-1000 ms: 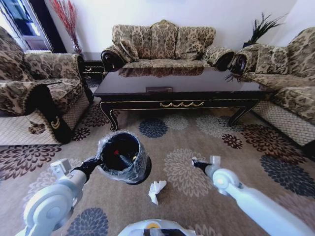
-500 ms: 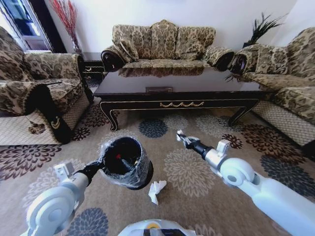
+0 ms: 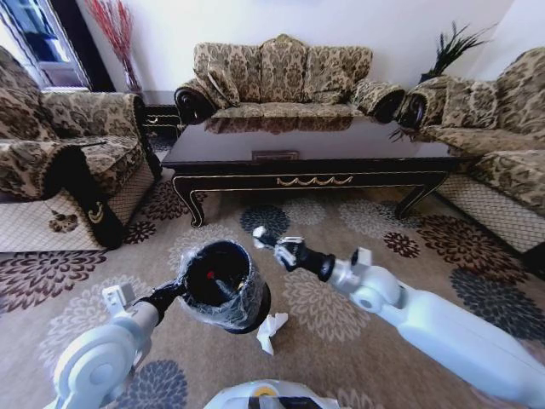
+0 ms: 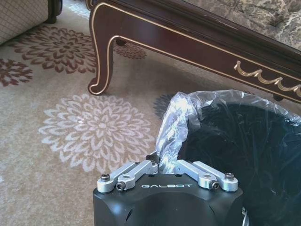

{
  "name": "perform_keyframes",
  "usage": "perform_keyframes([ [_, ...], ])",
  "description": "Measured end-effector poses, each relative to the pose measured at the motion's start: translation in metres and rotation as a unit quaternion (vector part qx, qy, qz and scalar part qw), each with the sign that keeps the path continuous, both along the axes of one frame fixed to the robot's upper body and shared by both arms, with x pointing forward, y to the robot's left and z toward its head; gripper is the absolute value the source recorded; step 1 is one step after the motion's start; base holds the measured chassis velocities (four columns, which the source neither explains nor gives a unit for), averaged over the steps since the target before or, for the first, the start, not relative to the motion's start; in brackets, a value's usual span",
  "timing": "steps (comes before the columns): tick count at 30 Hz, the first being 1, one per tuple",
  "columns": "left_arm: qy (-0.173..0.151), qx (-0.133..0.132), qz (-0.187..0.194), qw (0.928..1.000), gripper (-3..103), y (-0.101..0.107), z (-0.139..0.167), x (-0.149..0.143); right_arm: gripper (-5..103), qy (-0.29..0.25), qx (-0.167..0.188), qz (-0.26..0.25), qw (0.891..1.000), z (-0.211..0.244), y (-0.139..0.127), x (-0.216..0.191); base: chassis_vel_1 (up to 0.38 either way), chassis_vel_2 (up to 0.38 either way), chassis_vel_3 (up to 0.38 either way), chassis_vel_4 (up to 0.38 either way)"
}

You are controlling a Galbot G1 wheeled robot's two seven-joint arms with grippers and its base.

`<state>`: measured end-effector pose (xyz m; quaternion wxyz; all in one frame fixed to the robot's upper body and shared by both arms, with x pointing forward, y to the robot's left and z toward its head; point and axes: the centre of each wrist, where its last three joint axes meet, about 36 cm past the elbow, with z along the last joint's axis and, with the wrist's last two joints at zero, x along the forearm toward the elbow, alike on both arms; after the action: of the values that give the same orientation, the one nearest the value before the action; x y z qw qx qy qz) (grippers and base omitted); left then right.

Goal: Move to the front of the table and pick up the trash from the floor, then place it into the trash bin.

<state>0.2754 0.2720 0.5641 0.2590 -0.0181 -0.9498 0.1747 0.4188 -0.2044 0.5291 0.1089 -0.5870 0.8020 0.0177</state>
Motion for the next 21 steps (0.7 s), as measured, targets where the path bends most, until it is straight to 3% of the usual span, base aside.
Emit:
perform_keyframes([
  [13,0.002,-0.001,-0.002,1.0,4,0.001,-0.005,0.009,0,0.002,-0.027,0.06,0.998,-0.02,0.043,0.022,0.0,0.0,0.0,0.0],
  [21,0.002,0.001,-0.001,1.0,4,0.003,-0.005,0.011,-1,0.008,-0.049,0.074,0.996,-0.036,0.042,0.028,0.0,0.0,0.0,0.0],
])
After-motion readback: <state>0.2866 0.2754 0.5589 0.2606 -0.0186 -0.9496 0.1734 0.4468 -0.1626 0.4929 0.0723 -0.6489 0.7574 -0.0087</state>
